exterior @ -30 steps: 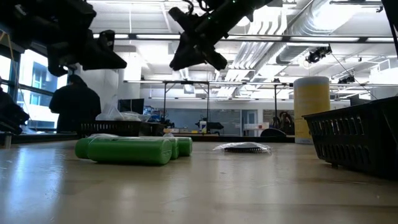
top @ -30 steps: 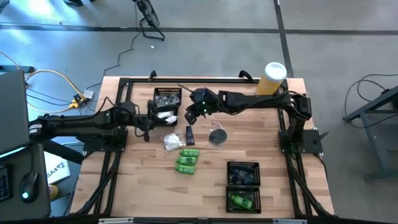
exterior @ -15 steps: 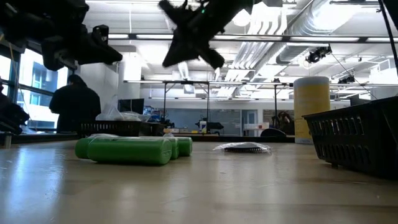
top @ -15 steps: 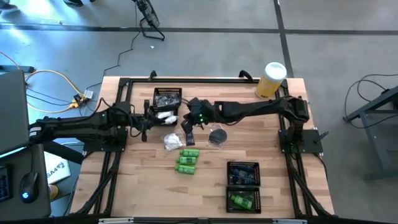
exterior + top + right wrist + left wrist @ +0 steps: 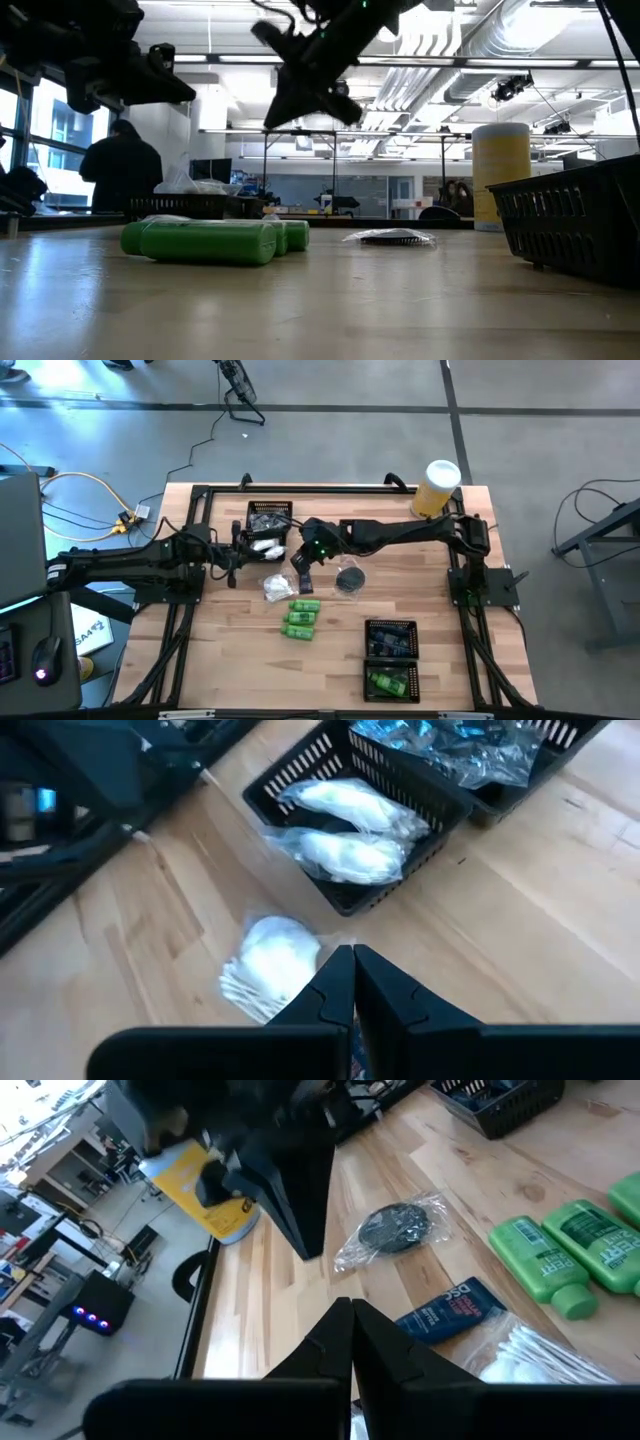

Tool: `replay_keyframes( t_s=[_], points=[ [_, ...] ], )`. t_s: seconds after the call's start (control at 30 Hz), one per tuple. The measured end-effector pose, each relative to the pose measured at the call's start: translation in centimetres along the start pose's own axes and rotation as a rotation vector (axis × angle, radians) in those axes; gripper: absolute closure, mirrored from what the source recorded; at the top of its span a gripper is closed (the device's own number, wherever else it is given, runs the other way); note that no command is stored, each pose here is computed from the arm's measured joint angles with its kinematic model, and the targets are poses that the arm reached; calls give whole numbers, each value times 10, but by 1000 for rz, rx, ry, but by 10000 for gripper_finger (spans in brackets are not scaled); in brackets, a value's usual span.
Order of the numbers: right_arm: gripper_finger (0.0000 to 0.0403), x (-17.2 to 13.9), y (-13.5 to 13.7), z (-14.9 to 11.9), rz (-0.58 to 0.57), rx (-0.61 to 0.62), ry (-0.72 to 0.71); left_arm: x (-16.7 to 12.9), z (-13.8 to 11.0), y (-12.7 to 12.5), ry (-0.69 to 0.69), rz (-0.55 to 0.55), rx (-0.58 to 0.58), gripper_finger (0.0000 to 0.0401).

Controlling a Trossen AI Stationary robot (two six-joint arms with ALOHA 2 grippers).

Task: Pick & Place Travel size toiletries
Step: Put the blue shave cream into the middle bottom black basket

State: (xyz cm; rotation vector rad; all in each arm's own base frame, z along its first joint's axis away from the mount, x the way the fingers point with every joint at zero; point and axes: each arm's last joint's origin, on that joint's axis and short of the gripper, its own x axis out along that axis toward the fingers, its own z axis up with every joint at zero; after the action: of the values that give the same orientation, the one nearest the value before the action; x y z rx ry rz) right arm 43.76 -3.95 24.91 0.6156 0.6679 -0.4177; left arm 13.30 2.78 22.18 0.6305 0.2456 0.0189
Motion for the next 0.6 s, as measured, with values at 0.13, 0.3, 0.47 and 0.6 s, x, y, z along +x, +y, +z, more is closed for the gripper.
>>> replay_keyframes(
  t_s=[0.13,0.3,0.47,0.6],
  points=[
    [400,2,4,-3,-90,5,63,0,0,0,2,6,0,401],
    [401,24,12,-11,-107,9,138,0,0,1,19,29,0,401],
    [401,38,13,-21,-170,-4,179,0,-1,1,22,27,-1,401],
    [401,36,13,-18,-170,18,165,0,-1,1,22,27,-1,401]
  ],
)
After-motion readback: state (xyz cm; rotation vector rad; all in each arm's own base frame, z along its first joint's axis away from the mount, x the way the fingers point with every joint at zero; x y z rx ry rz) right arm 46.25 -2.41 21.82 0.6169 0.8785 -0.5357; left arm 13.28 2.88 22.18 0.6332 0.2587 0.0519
